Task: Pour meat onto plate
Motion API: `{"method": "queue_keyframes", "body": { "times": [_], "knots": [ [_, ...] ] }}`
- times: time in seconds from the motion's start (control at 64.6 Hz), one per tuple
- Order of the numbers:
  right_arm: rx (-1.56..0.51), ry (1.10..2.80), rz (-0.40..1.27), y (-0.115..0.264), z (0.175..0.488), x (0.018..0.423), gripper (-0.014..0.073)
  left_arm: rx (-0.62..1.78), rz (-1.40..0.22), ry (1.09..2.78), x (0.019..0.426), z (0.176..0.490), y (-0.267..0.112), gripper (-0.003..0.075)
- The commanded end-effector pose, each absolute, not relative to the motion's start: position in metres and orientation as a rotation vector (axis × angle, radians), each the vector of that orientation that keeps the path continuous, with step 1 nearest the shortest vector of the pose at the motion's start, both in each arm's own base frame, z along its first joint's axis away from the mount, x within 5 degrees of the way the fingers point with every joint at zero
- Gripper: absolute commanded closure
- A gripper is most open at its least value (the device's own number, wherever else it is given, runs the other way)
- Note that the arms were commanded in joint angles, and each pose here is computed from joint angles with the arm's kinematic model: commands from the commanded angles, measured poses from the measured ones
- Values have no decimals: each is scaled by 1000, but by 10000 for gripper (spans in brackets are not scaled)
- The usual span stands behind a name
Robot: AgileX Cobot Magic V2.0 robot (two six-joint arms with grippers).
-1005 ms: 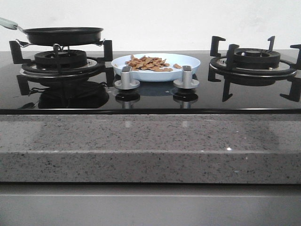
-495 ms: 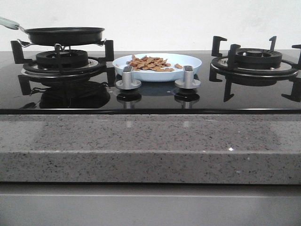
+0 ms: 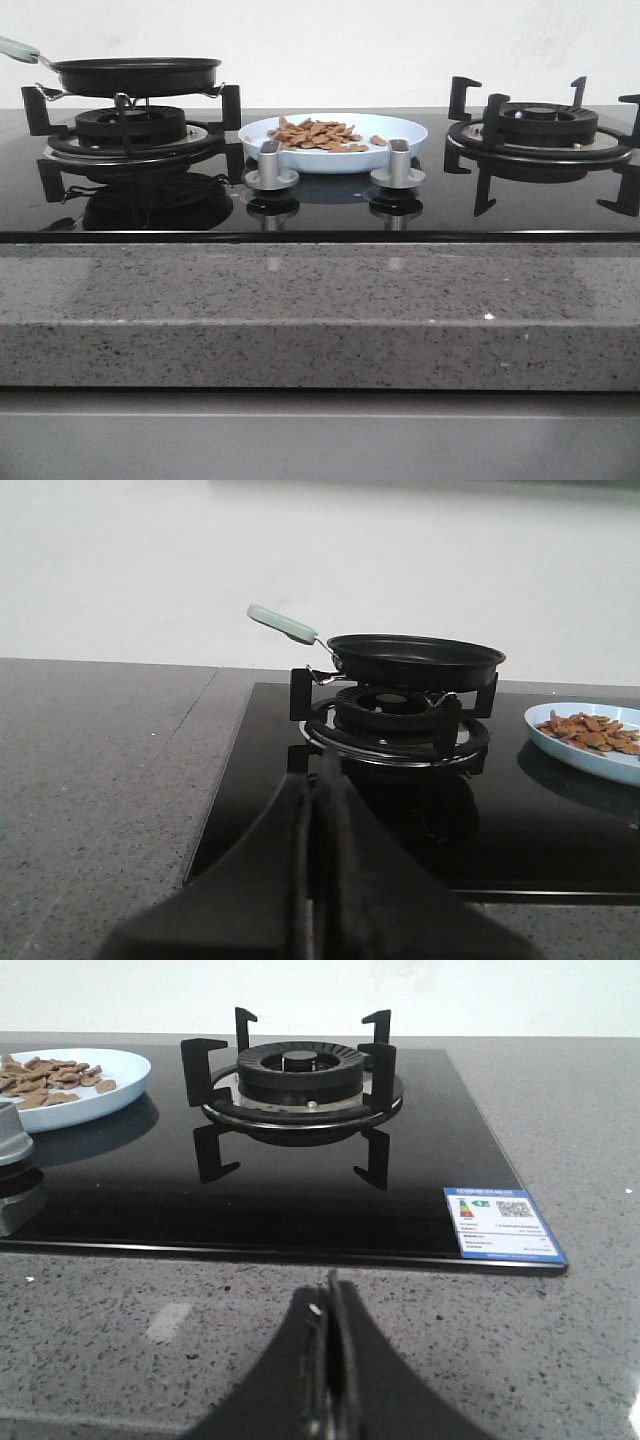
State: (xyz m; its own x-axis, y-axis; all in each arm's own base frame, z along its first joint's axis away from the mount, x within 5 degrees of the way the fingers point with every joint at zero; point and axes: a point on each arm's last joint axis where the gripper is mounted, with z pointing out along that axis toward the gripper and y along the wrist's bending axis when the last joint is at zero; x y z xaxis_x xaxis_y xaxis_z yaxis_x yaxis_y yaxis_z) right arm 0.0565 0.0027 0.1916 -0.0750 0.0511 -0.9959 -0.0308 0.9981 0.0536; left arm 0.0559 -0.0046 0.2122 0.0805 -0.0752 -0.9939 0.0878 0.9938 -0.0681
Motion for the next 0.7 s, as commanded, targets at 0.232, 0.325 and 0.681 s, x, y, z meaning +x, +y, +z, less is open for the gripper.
{"method": "queue_keyframes", "body": {
  "times": [0.232, 0.325, 0.681],
  "knots": [
    [32, 1472, 48, 0, 208, 55, 664, 11, -123, 1397, 54, 218, -4, 741],
    [36, 1425, 60, 1, 212, 54, 664, 11, -123, 1397, 54, 218, -4, 741],
    [38, 1391, 60, 1, 215, 54, 664, 11, -123, 1397, 54, 218, -4, 741]
  ]
}}
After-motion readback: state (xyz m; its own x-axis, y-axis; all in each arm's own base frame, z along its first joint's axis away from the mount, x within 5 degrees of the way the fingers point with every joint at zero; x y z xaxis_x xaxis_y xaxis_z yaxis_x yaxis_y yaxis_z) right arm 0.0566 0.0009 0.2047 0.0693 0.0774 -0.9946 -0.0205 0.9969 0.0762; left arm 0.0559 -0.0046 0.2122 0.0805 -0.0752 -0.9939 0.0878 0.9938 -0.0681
